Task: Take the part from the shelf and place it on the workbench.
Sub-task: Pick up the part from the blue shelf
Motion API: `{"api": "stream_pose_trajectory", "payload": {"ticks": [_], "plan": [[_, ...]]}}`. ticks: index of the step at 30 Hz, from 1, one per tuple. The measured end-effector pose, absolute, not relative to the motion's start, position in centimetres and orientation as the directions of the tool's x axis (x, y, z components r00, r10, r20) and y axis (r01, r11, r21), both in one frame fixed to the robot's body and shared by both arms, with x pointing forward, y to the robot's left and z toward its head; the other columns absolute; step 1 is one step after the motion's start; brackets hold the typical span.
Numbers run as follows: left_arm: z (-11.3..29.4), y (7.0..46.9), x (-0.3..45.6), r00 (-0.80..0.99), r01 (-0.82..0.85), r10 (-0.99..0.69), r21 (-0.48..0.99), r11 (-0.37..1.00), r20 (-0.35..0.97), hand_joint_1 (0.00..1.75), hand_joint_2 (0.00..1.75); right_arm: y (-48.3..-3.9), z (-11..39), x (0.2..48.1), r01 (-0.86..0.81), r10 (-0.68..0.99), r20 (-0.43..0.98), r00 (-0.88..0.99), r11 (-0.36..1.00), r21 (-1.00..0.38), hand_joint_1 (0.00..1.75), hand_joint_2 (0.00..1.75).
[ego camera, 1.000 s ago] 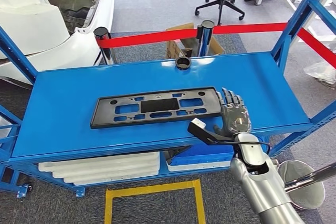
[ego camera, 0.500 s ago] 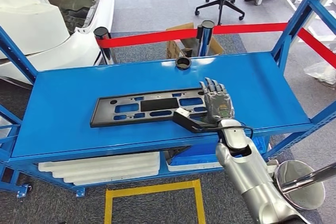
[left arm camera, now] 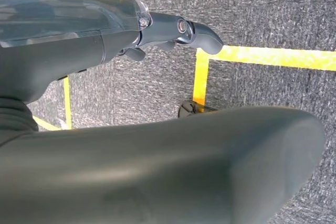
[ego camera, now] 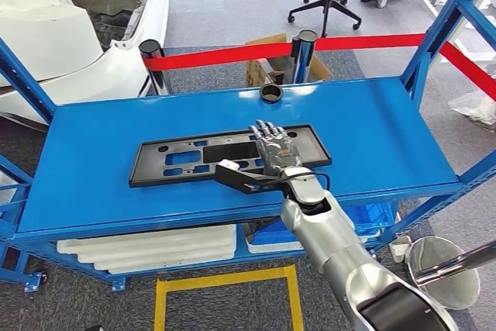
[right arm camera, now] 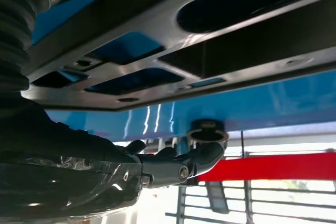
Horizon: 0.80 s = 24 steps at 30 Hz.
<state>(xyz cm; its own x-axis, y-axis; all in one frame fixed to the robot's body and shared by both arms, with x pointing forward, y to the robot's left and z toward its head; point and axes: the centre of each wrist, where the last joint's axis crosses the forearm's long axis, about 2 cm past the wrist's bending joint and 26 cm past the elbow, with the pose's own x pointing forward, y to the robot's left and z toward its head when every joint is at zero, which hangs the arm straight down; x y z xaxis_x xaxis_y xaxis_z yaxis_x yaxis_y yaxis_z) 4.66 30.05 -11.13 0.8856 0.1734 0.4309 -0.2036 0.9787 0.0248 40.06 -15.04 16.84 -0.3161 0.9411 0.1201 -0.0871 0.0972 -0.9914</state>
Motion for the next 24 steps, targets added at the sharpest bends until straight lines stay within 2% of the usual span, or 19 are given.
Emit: {"api": "stream_pose_trajectory", "payload": {"ticks": [1, 5, 15, 19, 24], "plan": [[-11.1, 30.0, 4.7, 0.886, -0.203, 0.173, 0.025, 0.979, 0.431, 0.00, 0.00, -14.7, 16.8, 40.2, -0.101, 0.938, 0.127, -0.323, 0.099, -0.990, 0.00, 1.75], [-11.1, 30.0, 4.7, 0.886, -0.200, 0.171, 0.022, 0.980, 0.431, 0.00, 0.00, -13.9, 16.7, 40.5, -0.155, 0.925, 0.153, -0.347, 0.105, -0.982, 1.75, 1.75], [-11.1, 29.8, 4.7, 0.885, -0.198, 0.174, 0.012, 0.980, 0.433, 0.00, 0.00, -13.6, 16.3, 41.0, -0.198, 0.920, 0.165, -0.356, 0.098, -0.975, 1.75, 1.75], [-11.1, 29.7, 4.7, 0.877, -0.194, 0.170, 0.009, 0.981, 0.449, 0.00, 1.75, -13.8, 16.2, 41.0, -0.185, 0.925, 0.161, -0.344, 0.101, -0.978, 1.75, 1.75], [-11.1, 29.7, 4.6, 0.868, -0.179, 0.153, 0.010, 0.984, 0.472, 0.00, 1.75, -14.2, 16.1, 41.0, -0.161, 0.932, 0.152, -0.330, 0.103, -0.982, 1.75, 1.75]]}}
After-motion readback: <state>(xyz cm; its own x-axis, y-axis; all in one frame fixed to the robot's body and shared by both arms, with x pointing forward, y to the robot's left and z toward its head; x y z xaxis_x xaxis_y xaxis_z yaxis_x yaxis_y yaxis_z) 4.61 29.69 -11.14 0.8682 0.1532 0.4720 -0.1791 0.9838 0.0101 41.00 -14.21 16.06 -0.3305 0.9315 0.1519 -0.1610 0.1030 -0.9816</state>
